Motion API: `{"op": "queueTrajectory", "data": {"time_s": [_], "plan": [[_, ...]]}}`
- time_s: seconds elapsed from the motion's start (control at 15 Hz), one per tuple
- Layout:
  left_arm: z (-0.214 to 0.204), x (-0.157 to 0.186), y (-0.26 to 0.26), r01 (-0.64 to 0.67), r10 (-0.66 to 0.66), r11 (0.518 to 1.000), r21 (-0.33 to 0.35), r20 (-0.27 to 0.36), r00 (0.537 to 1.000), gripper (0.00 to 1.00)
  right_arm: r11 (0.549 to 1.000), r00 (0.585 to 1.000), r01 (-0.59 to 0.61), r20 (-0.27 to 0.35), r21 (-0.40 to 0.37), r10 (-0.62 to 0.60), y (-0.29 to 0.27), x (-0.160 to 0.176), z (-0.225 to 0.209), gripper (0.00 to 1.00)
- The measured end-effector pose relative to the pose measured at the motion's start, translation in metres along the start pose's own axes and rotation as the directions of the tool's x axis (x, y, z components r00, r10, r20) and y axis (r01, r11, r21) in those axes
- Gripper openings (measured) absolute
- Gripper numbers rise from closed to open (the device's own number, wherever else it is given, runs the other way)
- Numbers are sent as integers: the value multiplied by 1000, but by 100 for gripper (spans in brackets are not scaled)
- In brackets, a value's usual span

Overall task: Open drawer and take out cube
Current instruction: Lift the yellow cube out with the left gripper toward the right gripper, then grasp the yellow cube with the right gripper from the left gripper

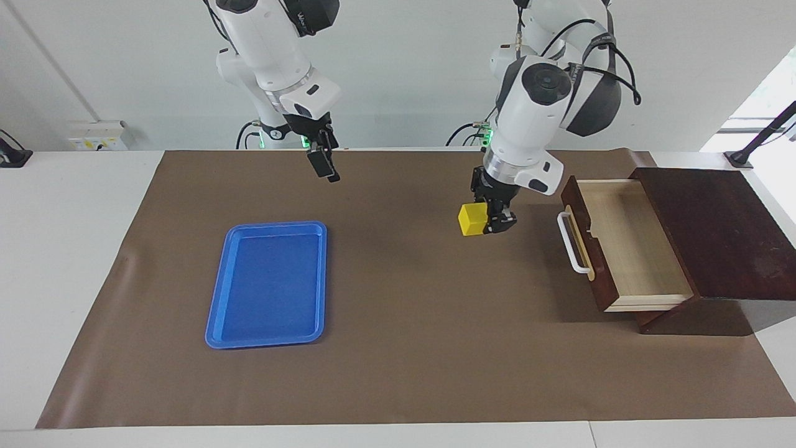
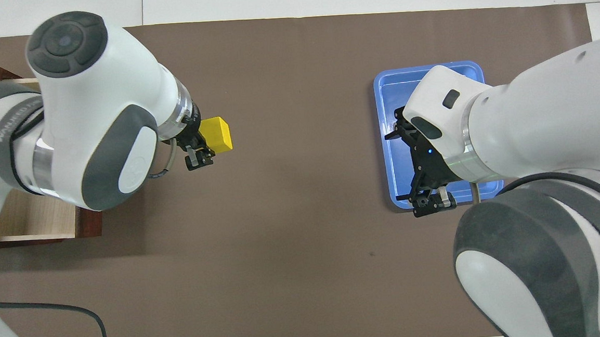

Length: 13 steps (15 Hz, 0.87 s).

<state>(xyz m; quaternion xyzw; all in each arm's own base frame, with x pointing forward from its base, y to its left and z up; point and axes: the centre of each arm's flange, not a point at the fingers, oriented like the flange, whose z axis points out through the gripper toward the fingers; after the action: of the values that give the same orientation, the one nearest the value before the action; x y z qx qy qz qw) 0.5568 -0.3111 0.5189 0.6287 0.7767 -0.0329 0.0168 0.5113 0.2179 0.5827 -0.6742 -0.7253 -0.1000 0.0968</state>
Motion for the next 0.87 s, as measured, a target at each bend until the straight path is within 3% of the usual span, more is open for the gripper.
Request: {"op": "queueTrajectory", "data": {"time_s": [0.27,0.53,0.87], "plan": [[3,-23,-20,15,-15,1000,1,3,1000,56,999,997,52,-59,-2,-52,4,22,25,100],[7,-40,-39,24,-24,1000,7,-2,1000,56,988,986,151,-72,27,-149,5,52,64,100],[22,-54,-69,-14,15,1000,25,-37,999,56,965,966,252,-79,73,-247,4,58,82,100]]}}
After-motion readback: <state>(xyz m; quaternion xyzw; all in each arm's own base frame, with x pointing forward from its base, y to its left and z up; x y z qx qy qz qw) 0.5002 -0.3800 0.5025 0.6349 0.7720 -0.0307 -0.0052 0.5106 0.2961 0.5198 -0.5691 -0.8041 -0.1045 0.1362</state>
